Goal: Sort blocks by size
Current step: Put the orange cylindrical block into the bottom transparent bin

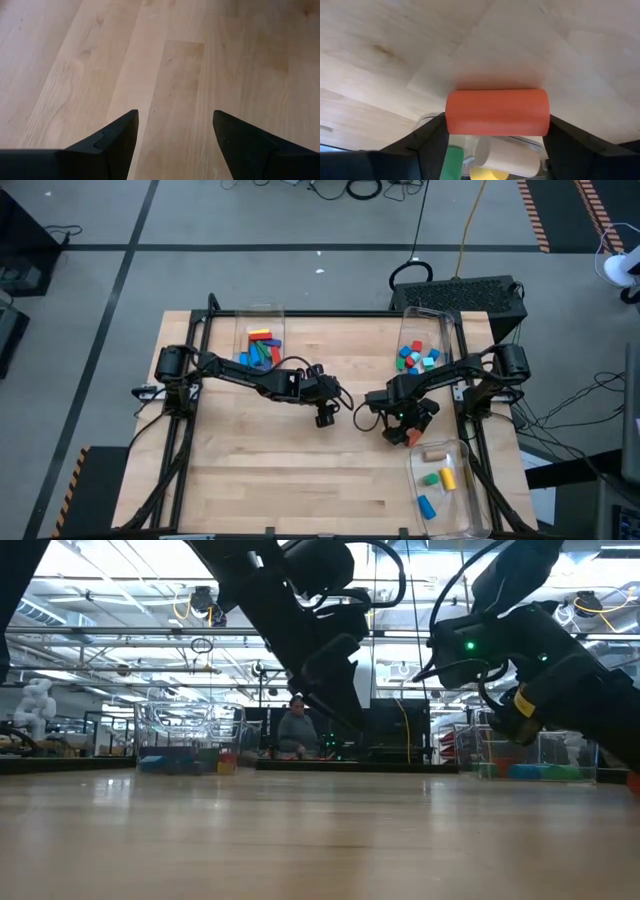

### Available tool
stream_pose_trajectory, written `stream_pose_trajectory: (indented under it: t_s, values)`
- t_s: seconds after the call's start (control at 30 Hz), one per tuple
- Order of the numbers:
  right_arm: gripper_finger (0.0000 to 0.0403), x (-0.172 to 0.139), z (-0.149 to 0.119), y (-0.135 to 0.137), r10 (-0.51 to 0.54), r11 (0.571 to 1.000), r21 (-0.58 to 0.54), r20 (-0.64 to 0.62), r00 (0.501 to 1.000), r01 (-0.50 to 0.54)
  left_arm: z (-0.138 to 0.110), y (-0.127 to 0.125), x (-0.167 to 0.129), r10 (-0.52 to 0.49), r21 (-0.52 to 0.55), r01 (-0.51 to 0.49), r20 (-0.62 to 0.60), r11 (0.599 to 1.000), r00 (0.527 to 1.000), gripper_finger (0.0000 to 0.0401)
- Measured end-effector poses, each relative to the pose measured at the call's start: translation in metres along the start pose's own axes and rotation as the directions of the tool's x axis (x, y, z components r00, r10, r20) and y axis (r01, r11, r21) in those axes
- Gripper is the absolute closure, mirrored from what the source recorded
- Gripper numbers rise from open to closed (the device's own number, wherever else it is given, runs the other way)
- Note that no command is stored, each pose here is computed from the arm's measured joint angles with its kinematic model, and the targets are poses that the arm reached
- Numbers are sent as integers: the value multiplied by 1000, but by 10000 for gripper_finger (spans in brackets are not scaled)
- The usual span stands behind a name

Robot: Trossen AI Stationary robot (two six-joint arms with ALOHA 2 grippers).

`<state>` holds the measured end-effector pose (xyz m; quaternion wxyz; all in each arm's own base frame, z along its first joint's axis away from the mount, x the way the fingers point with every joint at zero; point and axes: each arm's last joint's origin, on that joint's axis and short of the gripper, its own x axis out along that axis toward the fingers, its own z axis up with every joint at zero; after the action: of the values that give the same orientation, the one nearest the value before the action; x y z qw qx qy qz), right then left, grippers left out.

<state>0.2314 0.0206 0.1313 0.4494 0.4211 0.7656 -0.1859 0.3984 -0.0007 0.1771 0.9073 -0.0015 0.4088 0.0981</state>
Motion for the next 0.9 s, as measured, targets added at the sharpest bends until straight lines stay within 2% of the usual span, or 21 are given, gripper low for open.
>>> stream_pose_trajectory:
  t_s: [0.17,0.27,0.47,0.57,0.67,0.9]
  values:
    - [137,-4,3,6,40,999,-33,31,999,-39,-1,0,0,1,11,0,-7,1000,1000,143]
    - [138,-10,4,14,68,991,-118,69,995,-59,-2,-1,1,-30,32,30,-4,999,1000,143]
    - [138,-29,-4,37,78,962,-272,165,983,-31,-9,3,4,-33,25,34,-10,999,999,143]
    - [136,-43,-13,48,51,944,-330,219,974,25,-14,9,7,-22,11,22,-21,1000,1000,143]
    - [140,-60,-27,59,-4,914,-387,294,956,122,-18,15,9,-13,-25,12,-19,1000,1000,143]
    - [137,-76,-70,71,-189,803,-474,370,910,360,-22,17,11,-11,-35,11,-20,999,1000,143]
